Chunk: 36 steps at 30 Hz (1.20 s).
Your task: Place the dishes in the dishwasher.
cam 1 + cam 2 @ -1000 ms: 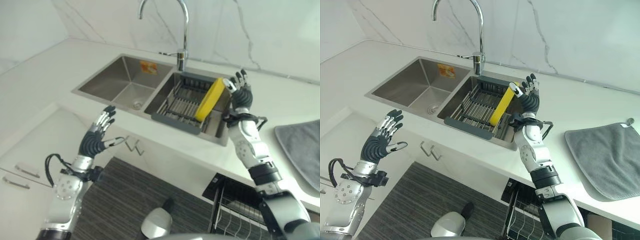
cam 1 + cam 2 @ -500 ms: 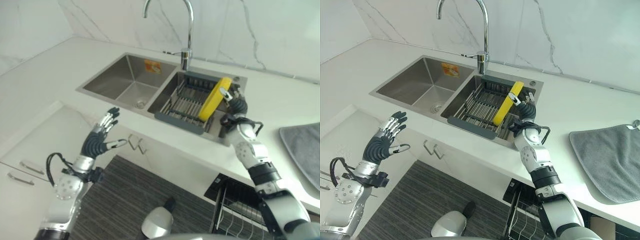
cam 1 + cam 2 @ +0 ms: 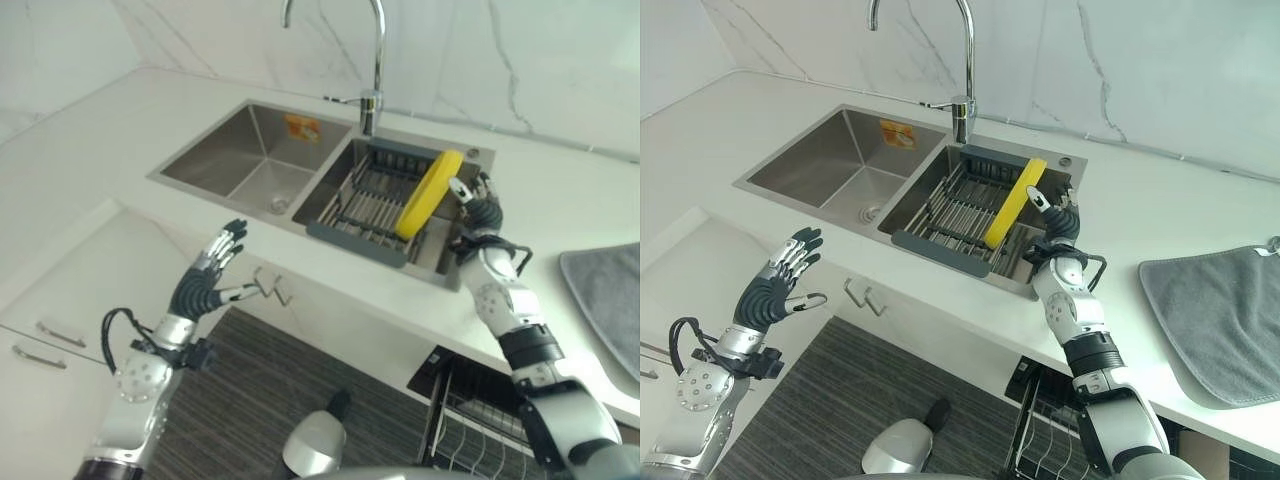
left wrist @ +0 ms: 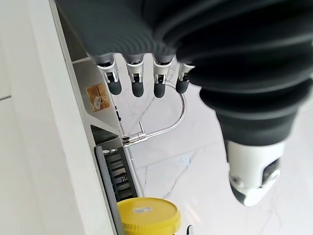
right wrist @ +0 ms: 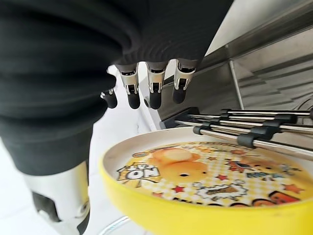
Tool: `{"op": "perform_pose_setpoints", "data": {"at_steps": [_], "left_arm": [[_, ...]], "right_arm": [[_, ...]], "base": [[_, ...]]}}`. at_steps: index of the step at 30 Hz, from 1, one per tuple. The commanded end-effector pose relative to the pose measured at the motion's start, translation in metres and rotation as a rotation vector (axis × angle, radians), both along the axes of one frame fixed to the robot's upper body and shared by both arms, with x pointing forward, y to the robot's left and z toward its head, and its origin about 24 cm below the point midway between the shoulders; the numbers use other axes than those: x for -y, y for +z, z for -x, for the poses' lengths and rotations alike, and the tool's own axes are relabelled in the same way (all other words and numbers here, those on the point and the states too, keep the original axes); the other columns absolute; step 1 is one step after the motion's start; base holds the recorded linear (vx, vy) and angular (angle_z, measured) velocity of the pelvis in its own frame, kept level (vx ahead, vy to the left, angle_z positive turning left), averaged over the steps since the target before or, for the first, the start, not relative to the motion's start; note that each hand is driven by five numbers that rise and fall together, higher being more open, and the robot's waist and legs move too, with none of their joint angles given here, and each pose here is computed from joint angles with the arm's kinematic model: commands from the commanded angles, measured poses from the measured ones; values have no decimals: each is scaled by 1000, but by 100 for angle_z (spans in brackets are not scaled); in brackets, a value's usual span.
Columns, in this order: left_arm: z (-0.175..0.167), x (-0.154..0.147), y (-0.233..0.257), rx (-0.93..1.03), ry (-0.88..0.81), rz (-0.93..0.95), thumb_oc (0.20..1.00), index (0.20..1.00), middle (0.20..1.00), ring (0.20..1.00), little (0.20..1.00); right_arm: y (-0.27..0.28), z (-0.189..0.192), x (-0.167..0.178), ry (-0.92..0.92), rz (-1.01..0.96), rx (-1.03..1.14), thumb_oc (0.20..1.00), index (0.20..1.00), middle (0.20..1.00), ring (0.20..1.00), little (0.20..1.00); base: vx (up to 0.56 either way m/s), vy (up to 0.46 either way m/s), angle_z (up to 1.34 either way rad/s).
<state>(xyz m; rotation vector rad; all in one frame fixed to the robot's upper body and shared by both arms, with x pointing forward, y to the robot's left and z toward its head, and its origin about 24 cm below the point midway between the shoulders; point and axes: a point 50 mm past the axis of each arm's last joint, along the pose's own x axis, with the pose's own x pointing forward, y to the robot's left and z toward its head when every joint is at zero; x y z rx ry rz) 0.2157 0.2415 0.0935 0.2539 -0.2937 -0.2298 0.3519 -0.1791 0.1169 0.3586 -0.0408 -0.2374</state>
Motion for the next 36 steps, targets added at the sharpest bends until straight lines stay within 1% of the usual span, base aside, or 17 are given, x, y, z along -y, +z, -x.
{"op": "perform_pose_setpoints", "data": {"at_steps": [1, 9, 14, 21, 24, 33, 36], "left_arm": [[1, 1, 7, 62, -16, 28, 1000, 1000, 1000, 1000, 1000], [-1, 3, 5, 50, -19, 44, 1000, 1000, 1000, 1000, 1000], [-1, 2, 0, 9, -4, 58, 1000, 1000, 1000, 1000, 1000], [-2, 6, -10, -37, -9, 71, 1000, 1000, 1000, 1000, 1000], [-1, 6, -12, -50, -3, 72, 1000, 1000, 1000, 1000, 1000], [0, 5, -15, -61, 6, 73, 1000, 1000, 1000, 1000, 1000], [0, 7, -15, -65, -27, 91, 1000, 1000, 1000, 1000, 1000]], "right_arm": [[37, -7, 2, 39, 82, 115, 1000, 1000, 1000, 1000, 1000], [43, -9, -10, 83, 106, 115, 1000, 1000, 1000, 1000, 1000], [47, -9, -9, 41, 119, 126, 1000, 1000, 1000, 1000, 1000], [53, -8, -17, 37, 144, 144, 1000, 1000, 1000, 1000, 1000], [55, -7, -15, 42, 145, 152, 1000, 1000, 1000, 1000, 1000], [59, -4, -25, 66, 158, 145, 1000, 1000, 1000, 1000, 1000], [58, -6, -25, 55, 171, 132, 1000, 1000, 1000, 1000, 1000]], "base": [[0, 0, 0], [0, 0, 0], [0, 0, 0], [0, 0, 0], [3, 3, 4], [1, 0, 0], [0, 0, 0]]}}
